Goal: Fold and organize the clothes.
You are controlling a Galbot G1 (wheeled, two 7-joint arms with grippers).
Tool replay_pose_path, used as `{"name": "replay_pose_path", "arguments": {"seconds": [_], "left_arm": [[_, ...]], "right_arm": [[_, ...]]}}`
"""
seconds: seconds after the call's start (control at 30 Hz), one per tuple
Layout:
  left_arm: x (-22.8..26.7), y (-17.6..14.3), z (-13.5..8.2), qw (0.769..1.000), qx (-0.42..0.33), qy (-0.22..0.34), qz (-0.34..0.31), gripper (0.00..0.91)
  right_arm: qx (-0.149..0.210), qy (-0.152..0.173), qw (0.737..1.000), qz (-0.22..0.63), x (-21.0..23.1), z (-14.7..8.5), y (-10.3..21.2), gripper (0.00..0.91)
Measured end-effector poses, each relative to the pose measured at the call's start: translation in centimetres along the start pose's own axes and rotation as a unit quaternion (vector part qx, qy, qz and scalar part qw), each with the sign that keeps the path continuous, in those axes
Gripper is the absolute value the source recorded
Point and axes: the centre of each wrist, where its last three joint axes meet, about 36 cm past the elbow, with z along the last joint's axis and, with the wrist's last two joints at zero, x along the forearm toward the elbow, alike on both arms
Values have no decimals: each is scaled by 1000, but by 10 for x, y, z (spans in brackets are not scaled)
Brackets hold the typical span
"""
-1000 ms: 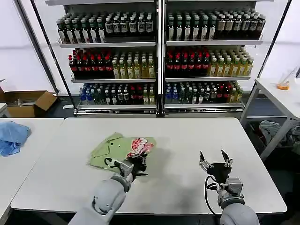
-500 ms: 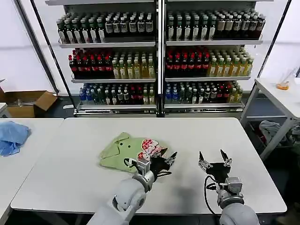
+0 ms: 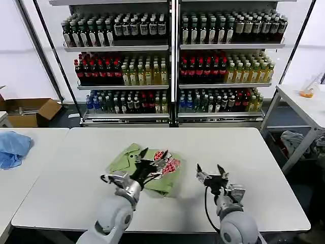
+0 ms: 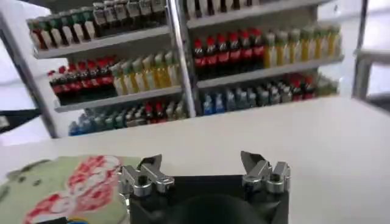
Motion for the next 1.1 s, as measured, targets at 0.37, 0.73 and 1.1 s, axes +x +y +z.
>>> {"name": "replay_pose_path", "arguments": {"seconds": [0.37,0.73,1.1], "left_arm": [[53,42,-2,995,-1,-33,-92,907],[78,53,3,991,-4,-33,-128,907],[87,59,6,989,-7,-31,-143,907]], "right_arm": [[-97,68,992,-35,-54,7,49,907],[-157,105,981,-47,-93,9,76,0],[-158,108,981,-37,-117,10,78,0]]}}
